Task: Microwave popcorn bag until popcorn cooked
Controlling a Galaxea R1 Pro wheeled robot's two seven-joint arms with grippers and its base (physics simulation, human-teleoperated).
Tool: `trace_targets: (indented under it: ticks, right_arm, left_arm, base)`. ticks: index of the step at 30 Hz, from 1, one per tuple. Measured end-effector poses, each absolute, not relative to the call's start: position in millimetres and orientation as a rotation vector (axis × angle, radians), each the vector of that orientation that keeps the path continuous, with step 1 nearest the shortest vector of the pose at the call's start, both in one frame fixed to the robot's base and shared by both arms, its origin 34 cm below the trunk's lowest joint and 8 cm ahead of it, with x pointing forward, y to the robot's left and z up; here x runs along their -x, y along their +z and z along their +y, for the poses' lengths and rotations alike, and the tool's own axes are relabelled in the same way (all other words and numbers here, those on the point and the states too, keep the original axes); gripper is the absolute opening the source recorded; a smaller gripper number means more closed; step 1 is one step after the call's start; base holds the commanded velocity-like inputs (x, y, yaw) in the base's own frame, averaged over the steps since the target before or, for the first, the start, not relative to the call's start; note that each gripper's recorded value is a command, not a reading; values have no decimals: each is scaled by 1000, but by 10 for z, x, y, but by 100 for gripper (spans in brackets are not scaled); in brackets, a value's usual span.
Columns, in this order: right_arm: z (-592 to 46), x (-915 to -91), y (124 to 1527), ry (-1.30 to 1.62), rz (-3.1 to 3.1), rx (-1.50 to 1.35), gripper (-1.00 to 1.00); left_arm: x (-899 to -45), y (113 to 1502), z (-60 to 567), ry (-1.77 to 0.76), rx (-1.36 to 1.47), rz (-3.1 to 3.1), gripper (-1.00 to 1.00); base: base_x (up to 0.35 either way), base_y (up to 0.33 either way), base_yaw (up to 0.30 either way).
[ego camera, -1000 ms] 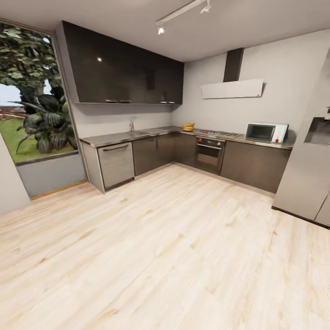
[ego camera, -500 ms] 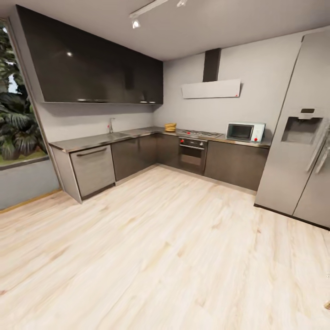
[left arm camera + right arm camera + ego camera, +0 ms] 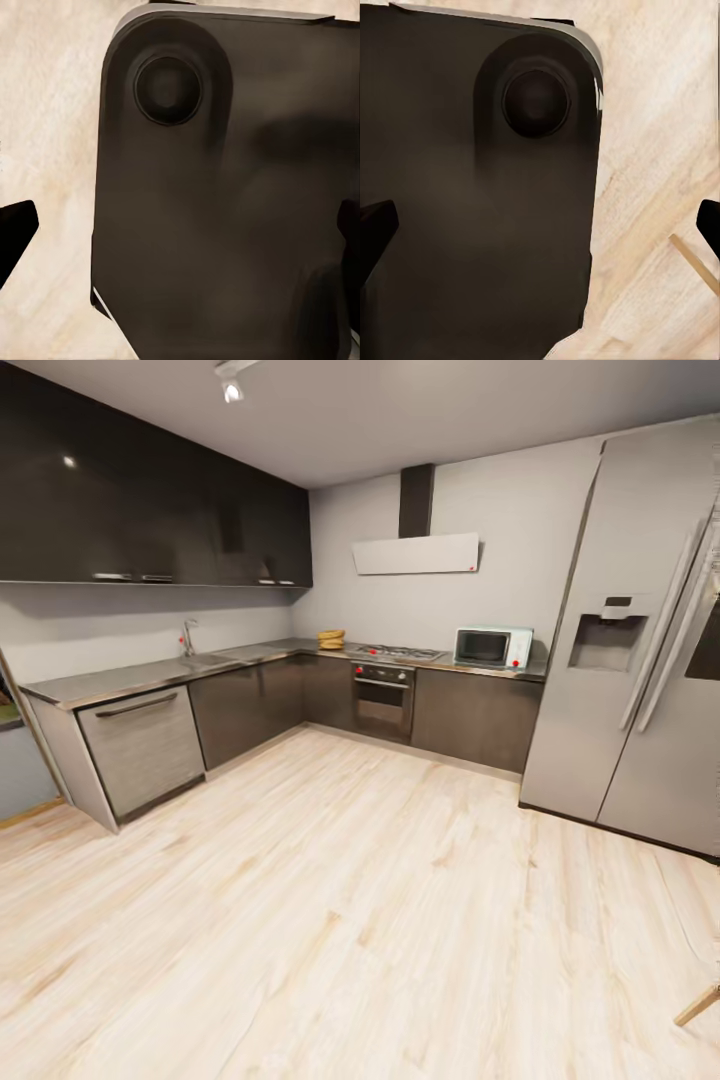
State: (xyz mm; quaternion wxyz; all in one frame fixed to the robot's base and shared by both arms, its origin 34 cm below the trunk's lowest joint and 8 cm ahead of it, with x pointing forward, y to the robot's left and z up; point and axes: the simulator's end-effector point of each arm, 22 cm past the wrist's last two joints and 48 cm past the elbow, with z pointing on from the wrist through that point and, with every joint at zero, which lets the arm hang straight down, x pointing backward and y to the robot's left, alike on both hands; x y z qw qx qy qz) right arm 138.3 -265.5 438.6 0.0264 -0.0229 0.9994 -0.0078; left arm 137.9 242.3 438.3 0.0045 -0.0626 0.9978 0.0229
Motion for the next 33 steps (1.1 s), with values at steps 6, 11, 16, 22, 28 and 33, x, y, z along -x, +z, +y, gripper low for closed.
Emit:
trace_targets:
  ticks: [6,11,16,22,28,33]
  right_arm:
    - [-2655,-1383,4386,-24,3088,70,100]
    - [-2655,-1383,4386,-24,3088,71,100]
    - [-2649,-1381,4385,-22,3089,85,100]
    - [-2636,-1365,4384,-19,3096,96,100]
    - [-2651,-1383,4386,-22,3088,94,100]
    - [-2652,-1384,4386,-23,3088,87,100]
  left_arm:
    - [-1379,4383,2423,72,196,3126,100]
    - [-1378,4383,2423,72,197,3126,100]
    - [-1378,4383,2423,72,195,3126,100]
    - [-1381,4383,2425,73,194,3125,100]
    - [-1367,4383,2425,74,198,3130,100]
    - [-1361,4383,2424,74,198,3133,100]
  base:
    - [324,0,-242]
    - [324,0,-161]
    - [324,0,-6]
    - [324,0,0]
    - [324,0,0]
    - [324,0,0]
